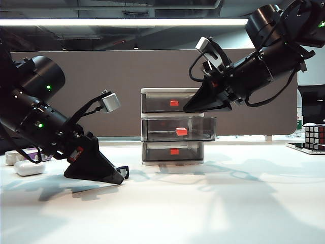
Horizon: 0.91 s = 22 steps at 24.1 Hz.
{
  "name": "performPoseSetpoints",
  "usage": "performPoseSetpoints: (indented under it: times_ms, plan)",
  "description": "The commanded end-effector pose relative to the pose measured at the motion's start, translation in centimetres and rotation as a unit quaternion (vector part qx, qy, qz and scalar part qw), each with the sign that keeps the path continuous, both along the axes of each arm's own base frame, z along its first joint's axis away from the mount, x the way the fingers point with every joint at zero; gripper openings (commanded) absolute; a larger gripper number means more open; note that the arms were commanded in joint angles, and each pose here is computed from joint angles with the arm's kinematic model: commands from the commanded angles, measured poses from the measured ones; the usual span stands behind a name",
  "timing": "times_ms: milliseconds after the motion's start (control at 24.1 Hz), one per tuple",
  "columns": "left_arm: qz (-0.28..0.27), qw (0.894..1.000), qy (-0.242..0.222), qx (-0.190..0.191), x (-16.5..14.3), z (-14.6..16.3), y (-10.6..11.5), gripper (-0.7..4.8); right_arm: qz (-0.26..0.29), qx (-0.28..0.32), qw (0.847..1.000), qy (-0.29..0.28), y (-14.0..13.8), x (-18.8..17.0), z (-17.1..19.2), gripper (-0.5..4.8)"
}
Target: Open the second layer of the drawer on the table, pick up the transparent tape on the table and put it in, and finally close the drawer.
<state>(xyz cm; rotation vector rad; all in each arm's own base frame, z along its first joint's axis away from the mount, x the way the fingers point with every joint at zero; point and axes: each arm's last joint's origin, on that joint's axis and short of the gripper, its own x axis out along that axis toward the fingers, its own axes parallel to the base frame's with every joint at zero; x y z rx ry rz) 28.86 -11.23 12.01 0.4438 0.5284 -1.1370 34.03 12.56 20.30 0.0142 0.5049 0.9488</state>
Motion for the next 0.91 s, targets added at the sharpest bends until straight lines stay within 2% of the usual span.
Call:
performPoseSetpoints:
  times_ms: [42,166,249,333,374,624,790,915]
  plan:
    - [0.014,0.999,0.029,0.010,-0.2,-0.7,0.1,2.91,-0.001,-0.007,1.000,-0.009,0.0,0.0,0.2,-0.05]
    - [0.015,0.999,0.033,0.008,-0.3,-0.7,0.1,1.44,-0.005,-0.009,1.000,-0.009,0.0,0.0,0.2,-0.05]
    - [0.010,0.999,0.036,0.002,-0.3,-0.7,0.0,0.99,-0.005,-0.009,1.000,-0.009,0.0,0.0,0.2,-0.05]
    - [0.007,0.999,0.041,-0.006,-0.3,-0.7,0.0,0.14,-0.005,-0.010,1.000,-0.008,0.0,0.0,0.2,-0.05]
    - [0.007,0.999,0.043,-0.008,-0.3,-0.6,0.0,-0.07,-0.005,-0.010,1.000,-0.007,0.0,0.0,0.1,-0.05]
    - [0.023,0.999,0.045,-0.012,-0.4,0.0,0.1,-0.05,-0.005,-0.011,1.000,-0.002,0.0,0.0,0.1,-0.05]
    - [0.043,0.999,0.011,0.000,-0.6,2.0,0.3,-0.05,-0.005,-0.011,1.000,-0.002,0.0,0.0,0.1,-0.05]
    - [0.043,0.999,-0.017,-0.011,-1.1,4.2,0.4,-0.02,-0.004,-0.011,1.000,-0.002,0.0,0.0,0.1,-0.05]
